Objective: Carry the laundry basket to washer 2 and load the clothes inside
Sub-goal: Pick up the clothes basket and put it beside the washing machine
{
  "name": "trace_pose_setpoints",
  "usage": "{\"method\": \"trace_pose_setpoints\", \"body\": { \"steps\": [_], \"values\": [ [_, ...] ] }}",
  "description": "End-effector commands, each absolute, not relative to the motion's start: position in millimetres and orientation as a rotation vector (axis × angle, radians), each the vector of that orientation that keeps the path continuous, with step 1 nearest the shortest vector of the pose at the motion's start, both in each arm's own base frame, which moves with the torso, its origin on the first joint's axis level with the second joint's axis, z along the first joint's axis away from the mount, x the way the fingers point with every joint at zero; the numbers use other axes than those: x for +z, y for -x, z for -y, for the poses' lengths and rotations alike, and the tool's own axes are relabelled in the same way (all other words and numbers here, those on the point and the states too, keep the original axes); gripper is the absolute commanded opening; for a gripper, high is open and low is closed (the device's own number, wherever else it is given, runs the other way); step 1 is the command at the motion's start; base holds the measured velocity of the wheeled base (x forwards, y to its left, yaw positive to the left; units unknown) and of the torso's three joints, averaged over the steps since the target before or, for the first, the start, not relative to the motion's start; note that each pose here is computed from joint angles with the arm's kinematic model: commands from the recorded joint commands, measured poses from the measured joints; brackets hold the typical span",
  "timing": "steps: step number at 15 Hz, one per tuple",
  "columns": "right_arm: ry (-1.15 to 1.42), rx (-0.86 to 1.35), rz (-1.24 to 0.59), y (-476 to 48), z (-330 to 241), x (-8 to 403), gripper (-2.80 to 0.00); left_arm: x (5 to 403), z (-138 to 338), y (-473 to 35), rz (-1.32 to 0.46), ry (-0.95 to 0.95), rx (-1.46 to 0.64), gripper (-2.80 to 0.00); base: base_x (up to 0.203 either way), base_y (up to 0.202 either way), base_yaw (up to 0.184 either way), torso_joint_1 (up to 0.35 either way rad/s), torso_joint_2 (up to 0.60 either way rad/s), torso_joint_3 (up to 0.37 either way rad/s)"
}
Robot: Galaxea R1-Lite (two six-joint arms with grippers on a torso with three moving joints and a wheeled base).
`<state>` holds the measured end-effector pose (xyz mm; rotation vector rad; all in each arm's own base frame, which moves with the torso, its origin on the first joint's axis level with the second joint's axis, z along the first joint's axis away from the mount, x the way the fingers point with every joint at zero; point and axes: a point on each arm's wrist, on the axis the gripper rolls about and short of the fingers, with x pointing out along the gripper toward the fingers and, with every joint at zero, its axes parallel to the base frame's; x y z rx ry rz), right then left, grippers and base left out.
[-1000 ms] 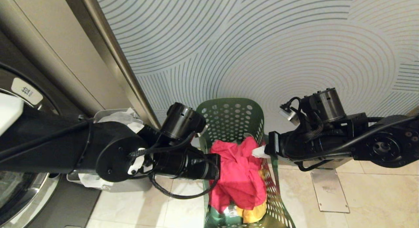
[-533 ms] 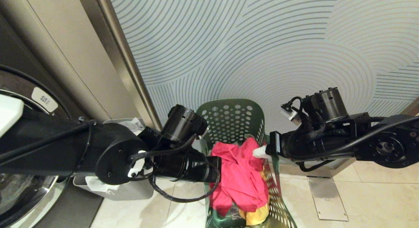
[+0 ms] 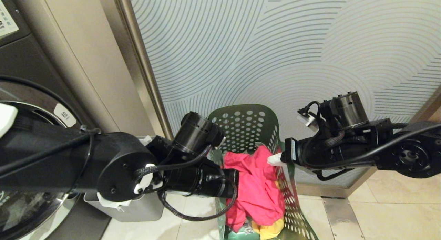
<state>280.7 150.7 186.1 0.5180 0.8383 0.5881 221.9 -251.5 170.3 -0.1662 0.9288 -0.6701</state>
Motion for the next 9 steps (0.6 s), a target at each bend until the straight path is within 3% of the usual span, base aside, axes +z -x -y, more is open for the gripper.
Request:
{"method": "trace_pose_setpoints", "body": {
  "steps": [1,6,9],
  "values": [
    [-0.519,0.591,-0.838,-279.8,-150.8,186.3,-2.80,171.8,252.5,-219.1,-0.928,0.167,-0.678,-2.80,0.000,0.000,0.000,-0.001,0.00,0.206],
    [-0.518,0.594,-0.833,-279.0,-150.4,187.8,-2.80,166.5,252.0,-216.6,-0.942,0.154,-0.674,-2.80,0.000,0.000,0.000,0.006,0.00,0.200],
    [-0.516,0.596,-0.834,-278.0,-149.9,187.6,-2.80,166.9,252.3,-216.4,-0.940,0.156,-0.676,-2.80,0.000,0.000,0.000,0.000,0.00,0.089]
  ]
}}
